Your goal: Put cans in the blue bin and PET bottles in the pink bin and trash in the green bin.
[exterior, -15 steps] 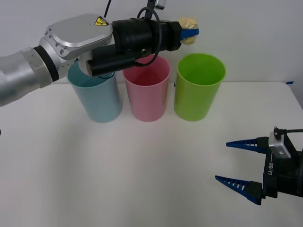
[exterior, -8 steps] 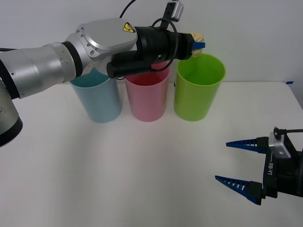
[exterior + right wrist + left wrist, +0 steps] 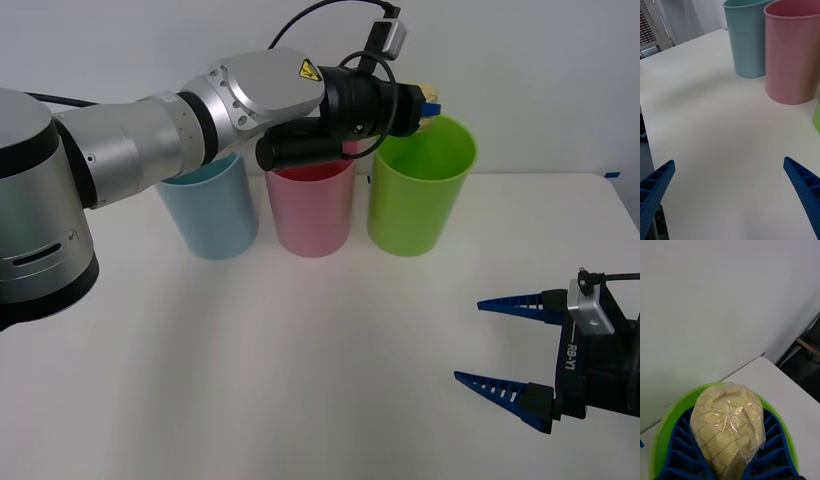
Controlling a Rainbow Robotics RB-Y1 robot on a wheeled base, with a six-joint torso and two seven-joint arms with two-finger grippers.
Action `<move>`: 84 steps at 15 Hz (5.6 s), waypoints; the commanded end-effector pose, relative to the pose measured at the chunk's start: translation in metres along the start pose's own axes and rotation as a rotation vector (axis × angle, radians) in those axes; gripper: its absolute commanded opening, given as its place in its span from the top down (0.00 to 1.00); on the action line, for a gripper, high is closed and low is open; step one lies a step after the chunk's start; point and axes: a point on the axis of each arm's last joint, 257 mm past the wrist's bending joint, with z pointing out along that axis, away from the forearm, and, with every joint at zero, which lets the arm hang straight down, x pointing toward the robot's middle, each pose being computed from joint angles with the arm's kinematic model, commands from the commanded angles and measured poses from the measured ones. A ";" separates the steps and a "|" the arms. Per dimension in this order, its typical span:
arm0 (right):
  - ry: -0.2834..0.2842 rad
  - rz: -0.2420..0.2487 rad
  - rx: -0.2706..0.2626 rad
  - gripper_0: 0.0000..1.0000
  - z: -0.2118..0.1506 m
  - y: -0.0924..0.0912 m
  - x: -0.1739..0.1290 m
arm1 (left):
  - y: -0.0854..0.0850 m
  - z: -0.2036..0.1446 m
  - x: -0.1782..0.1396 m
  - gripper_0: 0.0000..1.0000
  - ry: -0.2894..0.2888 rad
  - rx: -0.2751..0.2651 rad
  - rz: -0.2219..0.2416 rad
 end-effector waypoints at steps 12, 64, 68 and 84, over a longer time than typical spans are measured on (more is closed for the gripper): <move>0.000 0.000 0.000 0.00 0.000 0.000 0.000 | 0.000 0.000 0.001 0.00 0.011 -0.002 0.007; 0.000 0.000 0.000 0.00 0.000 0.000 0.000 | 0.039 -0.402 0.088 0.00 -0.092 0.258 0.479; 0.000 0.000 0.000 0.00 0.000 0.000 0.000 | 0.023 -0.402 0.152 0.00 0.006 0.194 0.377; 0.000 0.000 0.000 0.00 0.000 0.000 0.000 | 0.000 -0.377 0.301 0.00 0.193 0.029 0.037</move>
